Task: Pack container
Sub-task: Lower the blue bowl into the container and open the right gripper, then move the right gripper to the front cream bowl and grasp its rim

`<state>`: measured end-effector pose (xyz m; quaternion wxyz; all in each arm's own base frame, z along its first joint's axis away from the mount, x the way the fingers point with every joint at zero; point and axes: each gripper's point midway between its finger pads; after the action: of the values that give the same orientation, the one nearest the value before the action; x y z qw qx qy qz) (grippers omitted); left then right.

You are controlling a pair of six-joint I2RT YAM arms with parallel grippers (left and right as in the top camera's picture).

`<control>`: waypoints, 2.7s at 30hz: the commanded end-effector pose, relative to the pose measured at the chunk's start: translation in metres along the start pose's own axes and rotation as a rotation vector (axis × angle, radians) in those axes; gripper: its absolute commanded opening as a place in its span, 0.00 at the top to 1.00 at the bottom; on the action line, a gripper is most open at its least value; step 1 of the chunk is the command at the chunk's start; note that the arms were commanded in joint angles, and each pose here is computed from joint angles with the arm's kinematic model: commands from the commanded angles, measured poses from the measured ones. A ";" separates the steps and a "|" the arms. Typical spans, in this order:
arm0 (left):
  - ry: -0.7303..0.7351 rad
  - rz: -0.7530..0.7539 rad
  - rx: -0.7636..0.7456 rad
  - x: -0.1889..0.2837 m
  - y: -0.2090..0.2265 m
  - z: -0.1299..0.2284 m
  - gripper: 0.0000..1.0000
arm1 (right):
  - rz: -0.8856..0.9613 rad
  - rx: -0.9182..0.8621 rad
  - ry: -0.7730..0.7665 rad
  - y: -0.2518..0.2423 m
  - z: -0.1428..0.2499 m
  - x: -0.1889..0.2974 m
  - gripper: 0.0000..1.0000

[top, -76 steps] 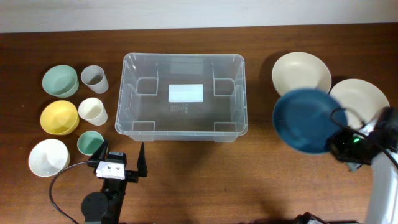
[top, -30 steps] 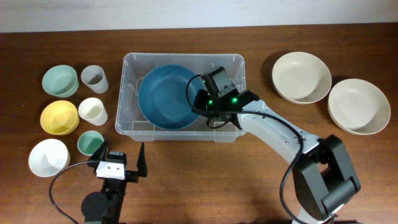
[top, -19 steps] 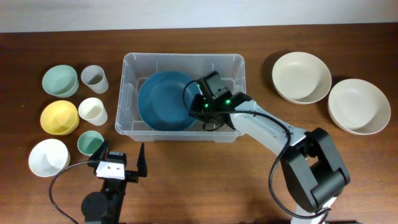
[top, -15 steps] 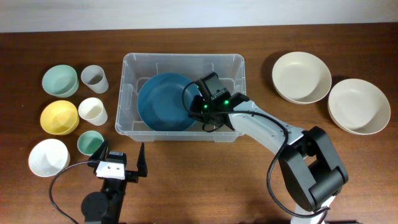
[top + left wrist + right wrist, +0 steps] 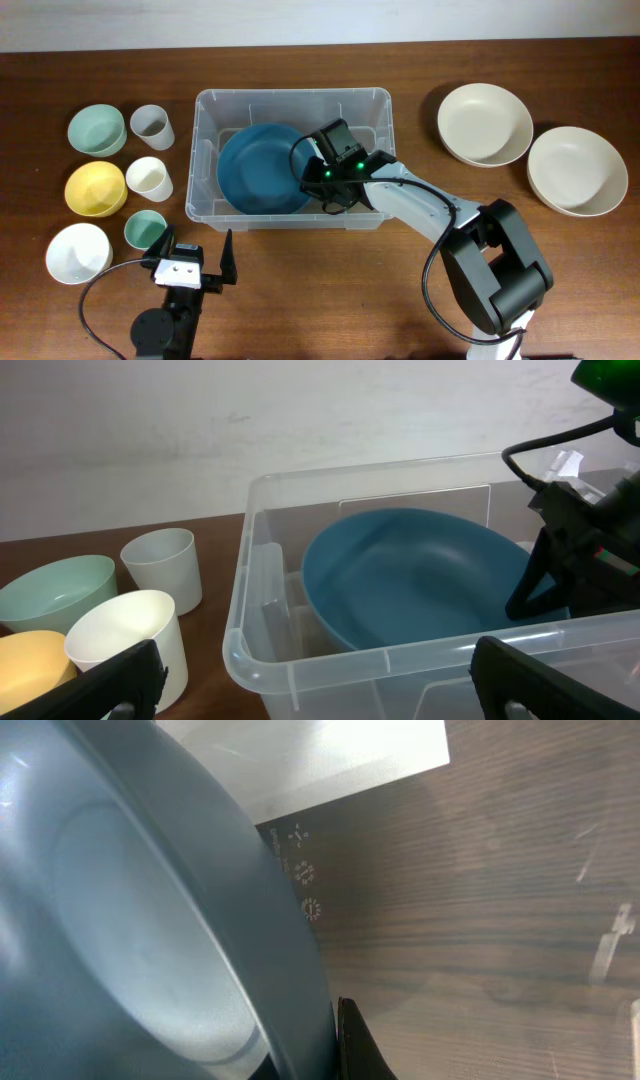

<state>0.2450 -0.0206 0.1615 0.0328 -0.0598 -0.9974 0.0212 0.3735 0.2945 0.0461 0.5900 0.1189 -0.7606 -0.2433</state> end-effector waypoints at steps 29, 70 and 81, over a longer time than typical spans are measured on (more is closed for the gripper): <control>0.002 -0.006 0.006 0.000 0.002 0.002 0.00 | 0.043 0.325 -0.290 0.068 -0.115 0.207 0.00; 0.002 -0.006 0.006 0.000 0.002 0.002 0.00 | 0.620 -0.951 -0.208 -0.464 -0.029 0.278 0.01; 0.002 -0.006 0.006 0.000 0.002 0.002 0.00 | 0.589 -0.932 -0.266 -0.486 -0.050 0.257 0.01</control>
<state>0.2450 -0.0206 0.1615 0.0328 -0.0598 -0.9974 0.0212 0.3006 -0.2527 0.0399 0.5115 -0.4053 -0.6525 -0.3852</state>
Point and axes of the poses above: each gripper's point midway between its finger pads, its own x axis back along the fingers, its own y axis along the line the jaws close on, z = x × y, and after that the axes turned 6 degrees about x, right-handed
